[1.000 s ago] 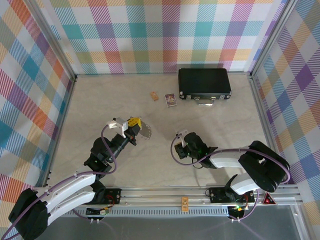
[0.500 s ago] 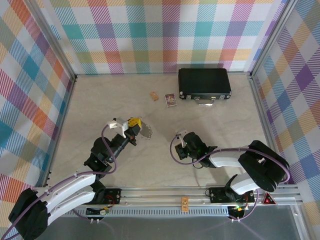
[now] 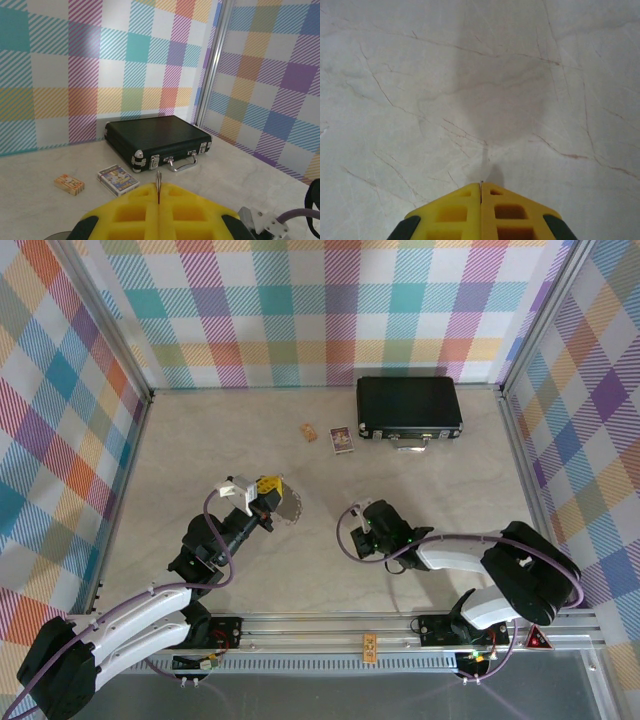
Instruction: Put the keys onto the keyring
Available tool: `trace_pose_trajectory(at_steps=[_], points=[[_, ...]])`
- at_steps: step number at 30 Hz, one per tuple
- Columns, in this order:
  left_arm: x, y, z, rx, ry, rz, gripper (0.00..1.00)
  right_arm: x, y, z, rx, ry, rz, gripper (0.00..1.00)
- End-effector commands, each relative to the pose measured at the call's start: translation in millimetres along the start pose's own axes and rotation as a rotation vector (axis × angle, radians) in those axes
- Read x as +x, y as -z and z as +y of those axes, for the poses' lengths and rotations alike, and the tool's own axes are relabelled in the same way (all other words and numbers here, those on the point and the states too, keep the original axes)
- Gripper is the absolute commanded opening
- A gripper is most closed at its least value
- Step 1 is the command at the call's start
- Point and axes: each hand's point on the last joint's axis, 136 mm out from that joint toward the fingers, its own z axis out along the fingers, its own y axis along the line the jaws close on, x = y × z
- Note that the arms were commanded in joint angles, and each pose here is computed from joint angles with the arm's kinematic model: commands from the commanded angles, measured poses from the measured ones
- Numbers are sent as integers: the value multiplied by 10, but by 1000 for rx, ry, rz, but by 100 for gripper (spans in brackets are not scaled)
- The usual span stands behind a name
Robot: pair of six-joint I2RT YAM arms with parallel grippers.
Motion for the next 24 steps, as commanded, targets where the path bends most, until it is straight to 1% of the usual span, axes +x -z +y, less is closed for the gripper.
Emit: trace_pose_trajectory(at_steps=[1, 4, 8, 9, 11, 15, 19, 21, 24], points=[[-149, 24, -82, 29, -10, -53, 0, 0, 145, -63, 69, 35, 121, 0], [-169, 39, -75, 26, -9, -61, 0, -79, 250, -91, 111, 52, 201, 0], [-197, 55, -80, 27, -8, -71, 0, -302, 298, -91, 127, 53, 297, 0], [-197, 56, -78, 25, -8, -71, 0, -380, 284, -79, 118, 50, 318, 0], [-210, 61, -75, 23, -7, -76, 0, -485, 217, -88, 103, 36, 400, 0], [-231, 79, -69, 20, -9, -84, 0, -699, 29, -134, 114, 26, 546, 0], [-250, 103, -54, 8, -21, -90, 0, -864, -90, -145, 118, 31, 614, 0], [-266, 114, -58, 8, -22, -95, 0, -895, -111, -144, 118, 36, 633, 0], [-271, 116, -62, 9, -21, -97, 0, -787, -78, -112, 98, 29, 700, 0]])
